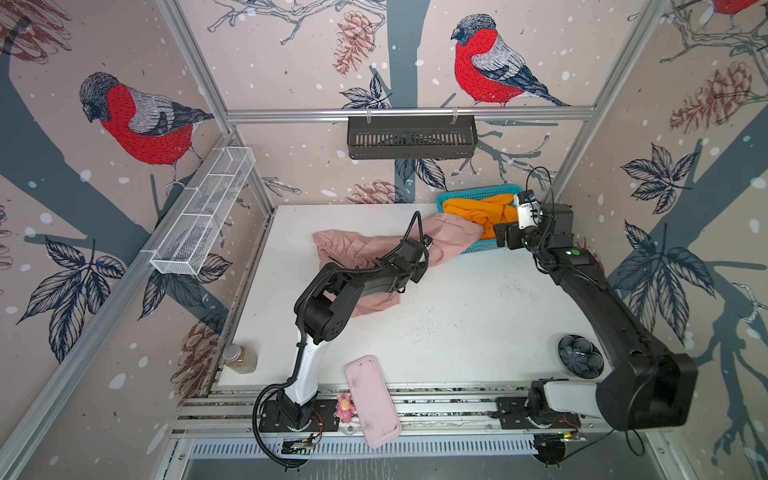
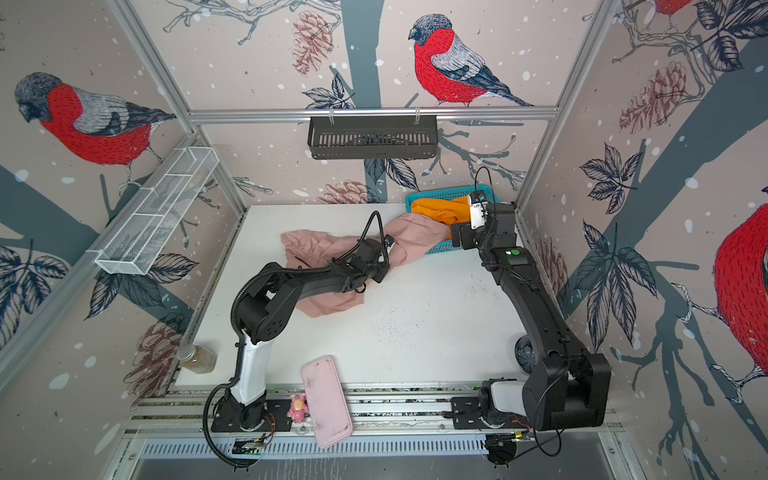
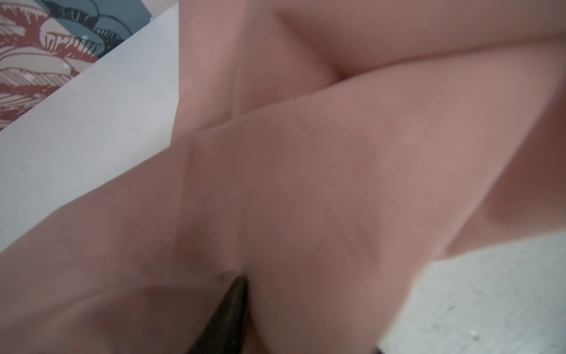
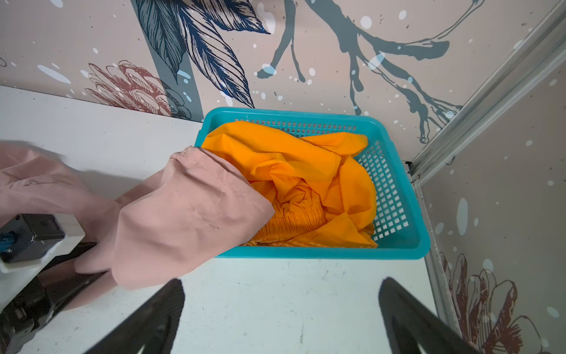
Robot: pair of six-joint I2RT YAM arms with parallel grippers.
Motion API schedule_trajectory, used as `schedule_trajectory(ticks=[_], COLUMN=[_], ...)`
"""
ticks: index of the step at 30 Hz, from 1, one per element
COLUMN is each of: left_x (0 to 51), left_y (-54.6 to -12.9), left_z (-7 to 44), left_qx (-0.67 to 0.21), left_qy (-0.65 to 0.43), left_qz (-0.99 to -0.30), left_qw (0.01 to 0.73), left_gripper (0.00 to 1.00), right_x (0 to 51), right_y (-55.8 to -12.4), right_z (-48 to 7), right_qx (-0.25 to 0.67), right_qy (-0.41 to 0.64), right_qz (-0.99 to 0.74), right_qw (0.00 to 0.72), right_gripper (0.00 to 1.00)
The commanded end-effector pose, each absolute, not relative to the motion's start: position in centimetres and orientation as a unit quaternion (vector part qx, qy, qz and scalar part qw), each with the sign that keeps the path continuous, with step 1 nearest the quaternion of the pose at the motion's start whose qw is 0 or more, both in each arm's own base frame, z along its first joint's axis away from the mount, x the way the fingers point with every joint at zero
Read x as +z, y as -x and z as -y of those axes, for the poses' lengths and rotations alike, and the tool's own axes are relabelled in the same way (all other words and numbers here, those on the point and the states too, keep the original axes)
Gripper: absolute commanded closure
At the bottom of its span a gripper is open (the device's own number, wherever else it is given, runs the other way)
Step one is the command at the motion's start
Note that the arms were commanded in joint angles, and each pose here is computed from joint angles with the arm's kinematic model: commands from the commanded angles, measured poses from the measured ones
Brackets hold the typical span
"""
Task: Fold and stack the shorts
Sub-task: 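Lay the shorts down with the right gripper while the left gripper presses them, then smooth the shorts with the left gripper while the right gripper pushes the basket away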
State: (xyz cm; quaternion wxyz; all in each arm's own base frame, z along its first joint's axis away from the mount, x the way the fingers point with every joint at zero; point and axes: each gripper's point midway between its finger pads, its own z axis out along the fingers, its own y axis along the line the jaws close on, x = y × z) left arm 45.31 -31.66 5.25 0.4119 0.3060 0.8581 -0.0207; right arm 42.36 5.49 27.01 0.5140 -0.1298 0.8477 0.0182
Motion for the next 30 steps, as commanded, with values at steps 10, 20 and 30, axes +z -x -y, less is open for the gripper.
schedule_trajectory(ticks=[10, 20, 30], left_x=[13.9, 18.0, 18.5], left_y=[-43.4, -41.6, -40.9], left_z=[17.2, 16.2, 16.6], left_qx=[-0.048, -0.054, -0.076], left_qy=[-0.107, -0.110, -0.110], left_qz=[-0.896, -0.880, -0.880], left_qw=[0.428, 0.459, 0.457], left_gripper=[1.00, 0.78, 0.26], right_x=[21.5, 15.9, 13.6], right_y=[-43.2, -44.9, -45.2], right_z=[-10.3, -12.3, -11.3], right_qx=[0.038, -0.027, -0.030], right_qy=[0.275, 0.336, 0.343], right_qz=[-0.864, -0.890, -0.902], right_qw=[0.419, 0.308, 0.259], right_gripper=[0.01, 0.06, 0.06])
